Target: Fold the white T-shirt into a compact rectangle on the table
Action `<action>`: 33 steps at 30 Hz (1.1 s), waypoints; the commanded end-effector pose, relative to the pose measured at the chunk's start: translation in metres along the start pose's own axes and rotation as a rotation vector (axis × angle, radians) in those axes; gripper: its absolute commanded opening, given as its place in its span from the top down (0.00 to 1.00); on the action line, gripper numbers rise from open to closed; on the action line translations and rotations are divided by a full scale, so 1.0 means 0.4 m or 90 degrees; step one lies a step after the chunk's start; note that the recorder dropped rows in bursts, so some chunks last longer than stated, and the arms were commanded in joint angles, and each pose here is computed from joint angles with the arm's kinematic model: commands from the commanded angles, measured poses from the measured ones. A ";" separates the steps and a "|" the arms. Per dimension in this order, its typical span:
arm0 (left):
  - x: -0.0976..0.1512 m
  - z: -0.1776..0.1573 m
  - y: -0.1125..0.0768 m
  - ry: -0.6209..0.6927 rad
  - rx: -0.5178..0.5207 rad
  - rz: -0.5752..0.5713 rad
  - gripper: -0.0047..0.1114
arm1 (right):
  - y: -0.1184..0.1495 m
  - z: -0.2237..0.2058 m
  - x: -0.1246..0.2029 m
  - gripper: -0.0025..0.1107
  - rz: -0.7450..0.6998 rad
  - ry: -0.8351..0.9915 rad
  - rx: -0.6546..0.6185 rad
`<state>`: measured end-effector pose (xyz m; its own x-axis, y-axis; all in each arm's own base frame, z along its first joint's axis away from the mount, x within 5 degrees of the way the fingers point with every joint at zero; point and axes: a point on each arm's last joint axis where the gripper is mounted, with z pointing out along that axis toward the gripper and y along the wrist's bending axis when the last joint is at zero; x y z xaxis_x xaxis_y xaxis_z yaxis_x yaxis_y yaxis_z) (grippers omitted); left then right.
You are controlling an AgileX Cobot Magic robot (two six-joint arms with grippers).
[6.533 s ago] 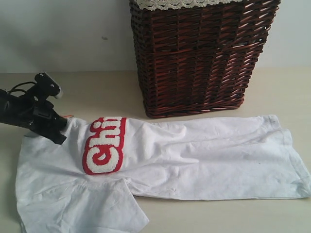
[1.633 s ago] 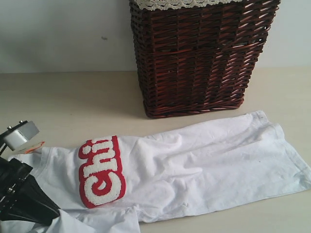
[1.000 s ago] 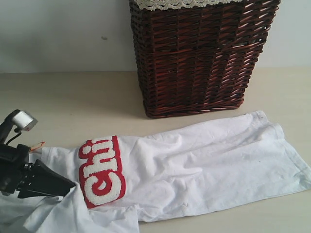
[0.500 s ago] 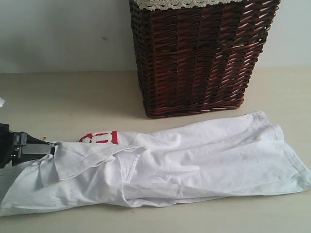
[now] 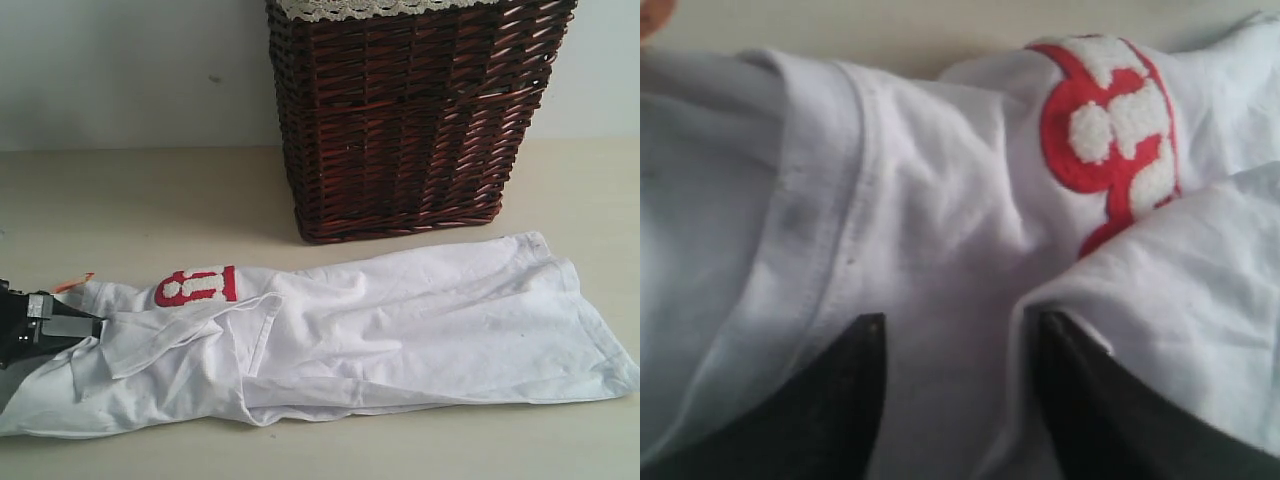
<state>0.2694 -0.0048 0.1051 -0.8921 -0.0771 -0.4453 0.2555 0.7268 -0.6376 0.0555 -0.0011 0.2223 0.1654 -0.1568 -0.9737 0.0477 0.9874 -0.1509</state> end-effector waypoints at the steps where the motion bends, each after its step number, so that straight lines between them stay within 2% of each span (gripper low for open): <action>1: -0.016 -0.001 0.025 -0.036 -0.061 0.037 0.34 | 0.000 -0.002 0.002 0.98 0.000 -0.005 0.004; 4: -0.045 -0.005 0.030 -0.100 -0.086 0.152 0.26 | 0.000 -0.002 0.002 0.98 0.000 -0.005 0.004; 6: -0.075 -0.012 0.025 -0.122 -0.086 0.205 0.26 | 0.000 -0.002 0.002 0.98 0.000 -0.005 0.004; 9: -0.117 -0.029 -0.005 -0.123 -0.047 0.298 0.26 | 0.000 -0.002 0.002 0.98 0.000 -0.005 0.004; 11: -0.137 -0.047 -0.038 -0.133 0.004 0.341 0.26 | 0.000 -0.002 0.002 0.98 0.000 -0.005 0.004; 14: -0.132 -0.086 -0.124 -0.134 0.171 0.385 0.28 | 0.000 -0.002 0.002 0.98 0.000 -0.005 0.004; 16: -0.113 -0.106 -0.148 -0.078 0.185 0.430 0.34 | 0.000 -0.002 0.002 0.98 0.000 -0.005 0.004; 17: -0.095 -0.112 -0.163 -0.028 0.188 0.463 0.41 | 0.000 -0.002 0.002 0.98 0.000 -0.005 0.004; 20: -0.026 -0.137 -0.170 0.141 0.190 0.641 0.57 | 0.000 -0.002 0.002 0.98 0.000 -0.005 0.004; 22: 0.016 -0.153 -0.163 0.229 0.197 0.716 0.62 | 0.000 -0.002 0.002 0.98 0.000 -0.005 0.004; 24: 0.038 -0.164 -0.165 0.262 0.197 0.733 0.59 | 0.000 -0.002 0.002 0.98 0.000 -0.005 0.004; 28: 0.070 -0.162 -0.167 0.274 0.210 0.718 0.49 | 0.000 -0.002 0.002 0.98 0.000 -0.005 0.004; 30: 0.089 -0.160 -0.167 0.288 0.220 0.712 0.49 | 0.000 -0.002 0.002 0.98 0.000 -0.005 0.004; 33: 0.108 -0.153 -0.167 0.286 0.233 0.690 0.56 | 0.000 -0.002 0.002 0.98 0.000 -0.005 0.004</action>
<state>0.1970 -0.0113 0.1694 -0.1764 0.7516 -0.6356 0.9737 0.0387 -0.2245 0.0555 -0.0011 0.2223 0.1654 -0.1568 -0.9737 0.0477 0.9874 -0.1509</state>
